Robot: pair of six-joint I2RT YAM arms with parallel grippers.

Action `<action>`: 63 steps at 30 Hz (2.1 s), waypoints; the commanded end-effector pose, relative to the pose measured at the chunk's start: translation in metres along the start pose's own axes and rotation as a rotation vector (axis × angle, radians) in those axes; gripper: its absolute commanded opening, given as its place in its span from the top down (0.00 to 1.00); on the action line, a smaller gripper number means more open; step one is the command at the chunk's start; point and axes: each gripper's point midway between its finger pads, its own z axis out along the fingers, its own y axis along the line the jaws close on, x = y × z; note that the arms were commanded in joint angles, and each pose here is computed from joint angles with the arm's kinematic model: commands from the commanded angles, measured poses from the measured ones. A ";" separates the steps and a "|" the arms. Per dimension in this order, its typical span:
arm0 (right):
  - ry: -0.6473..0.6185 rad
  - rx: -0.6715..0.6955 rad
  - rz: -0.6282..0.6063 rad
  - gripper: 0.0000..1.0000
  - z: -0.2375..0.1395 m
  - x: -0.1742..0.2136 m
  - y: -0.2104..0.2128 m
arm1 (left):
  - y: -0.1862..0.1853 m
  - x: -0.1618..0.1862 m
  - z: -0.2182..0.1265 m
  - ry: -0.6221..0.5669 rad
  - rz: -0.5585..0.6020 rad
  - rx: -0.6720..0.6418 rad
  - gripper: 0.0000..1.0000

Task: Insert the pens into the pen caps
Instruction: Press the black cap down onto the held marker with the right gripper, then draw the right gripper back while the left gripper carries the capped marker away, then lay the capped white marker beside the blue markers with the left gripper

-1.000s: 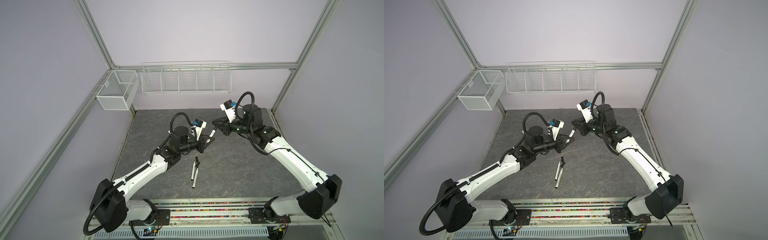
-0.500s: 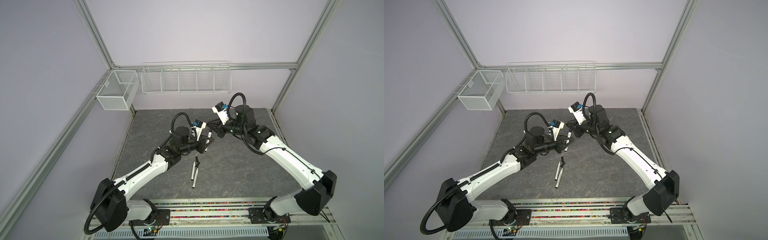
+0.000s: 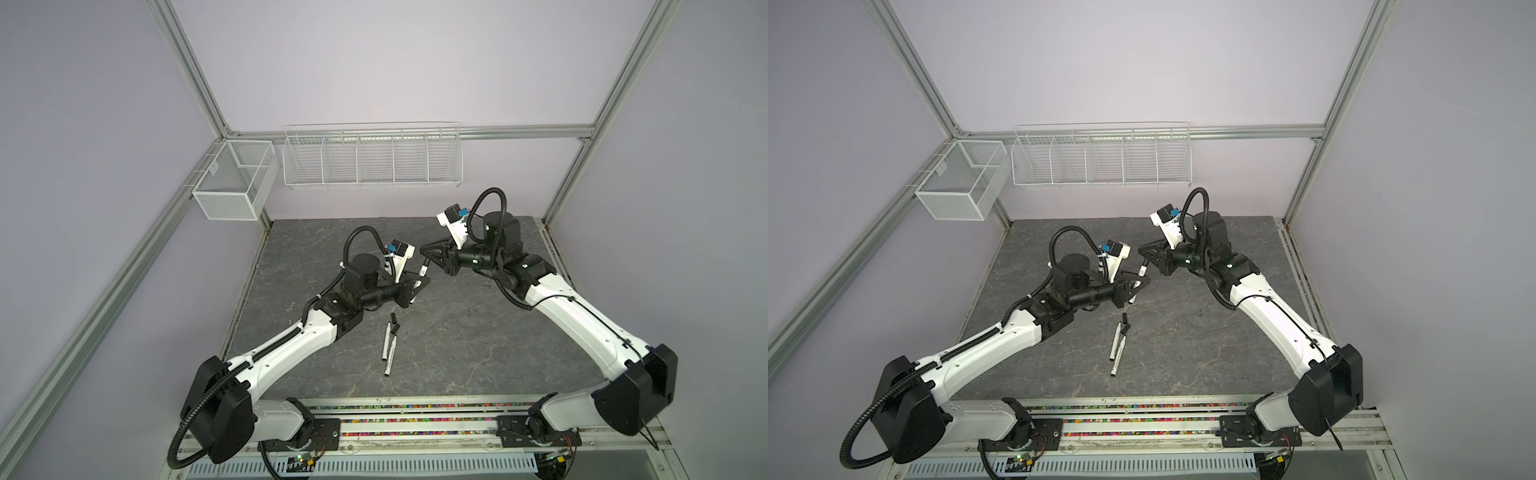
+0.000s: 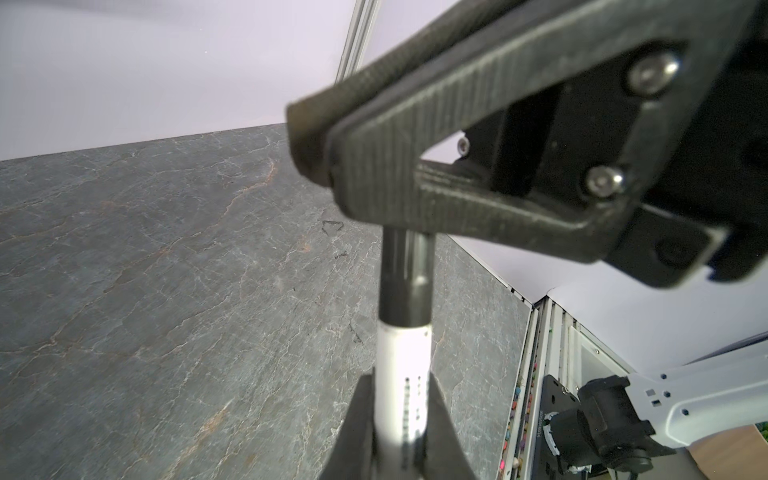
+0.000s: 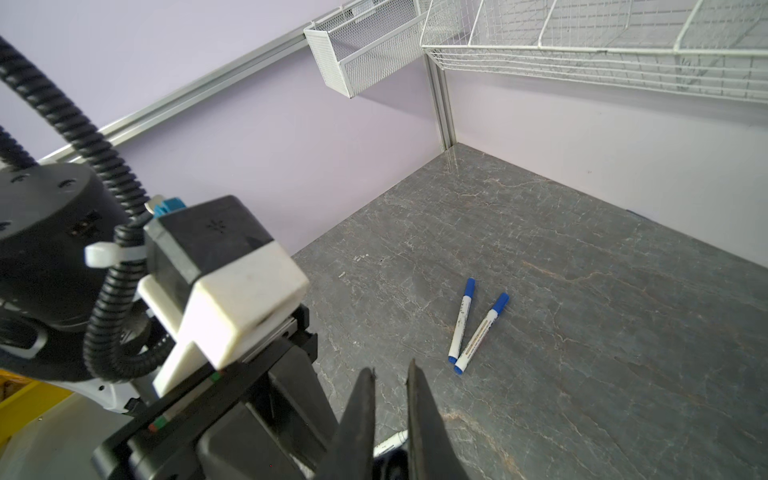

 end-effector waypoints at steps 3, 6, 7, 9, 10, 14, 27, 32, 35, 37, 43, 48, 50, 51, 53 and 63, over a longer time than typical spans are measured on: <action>0.377 -0.246 0.340 0.91 -0.006 0.109 0.049 | 0.019 -0.133 -0.053 -0.546 0.030 -0.156 1.00; 0.416 -0.236 0.319 0.91 -0.004 0.117 0.052 | 0.024 -0.125 -0.049 -0.527 0.014 -0.169 1.00; 0.432 -0.231 0.310 0.91 -0.003 0.120 0.053 | 0.025 -0.124 -0.048 -0.526 0.009 -0.173 1.00; 0.450 -0.228 0.283 0.91 -0.001 0.122 0.056 | 0.027 -0.123 -0.048 -0.531 0.002 -0.177 1.00; 0.464 -0.225 0.272 0.91 -0.001 0.124 0.058 | 0.028 -0.123 -0.047 -0.533 0.000 -0.179 1.00; 0.528 -0.196 0.212 0.91 0.002 0.137 0.064 | 0.028 -0.126 -0.047 -0.539 0.001 -0.183 1.00; 0.488 -0.156 0.161 0.91 0.001 0.129 0.060 | 0.031 -0.122 -0.047 -0.511 -0.010 -0.204 1.00; 0.363 -0.124 0.166 0.55 -0.003 0.095 0.053 | 0.041 -0.107 -0.040 -0.476 -0.075 -0.216 1.00; 0.243 -0.079 0.151 0.40 -0.013 0.062 0.046 | 0.054 -0.089 -0.031 -0.450 -0.162 -0.232 1.00; 0.147 -0.033 0.157 0.38 -0.023 0.041 0.038 | 0.066 -0.076 -0.028 -0.442 -0.224 -0.256 1.00; 0.110 0.054 0.183 0.37 -0.039 0.038 0.017 | 0.118 -0.033 -0.034 -0.379 -0.370 -0.464 1.00; 0.165 0.075 0.225 0.38 -0.034 0.055 0.009 | 0.182 0.016 -0.064 -0.368 -0.564 -0.668 1.00; 0.165 0.085 0.233 0.38 -0.033 0.056 0.006 | 0.204 0.038 -0.074 -0.349 -0.611 -0.750 1.00; 0.167 0.087 0.235 0.38 -0.032 0.057 0.005 | 0.215 0.051 -0.080 -0.316 -0.619 -0.810 1.00; 0.170 0.091 0.235 0.38 -0.031 0.056 0.003 | 0.230 0.077 -0.086 -0.227 -0.620 -0.920 1.00; 0.202 0.113 0.232 0.38 -0.031 0.063 -0.001 | 0.270 0.141 -0.085 -0.089 -0.746 -1.104 1.00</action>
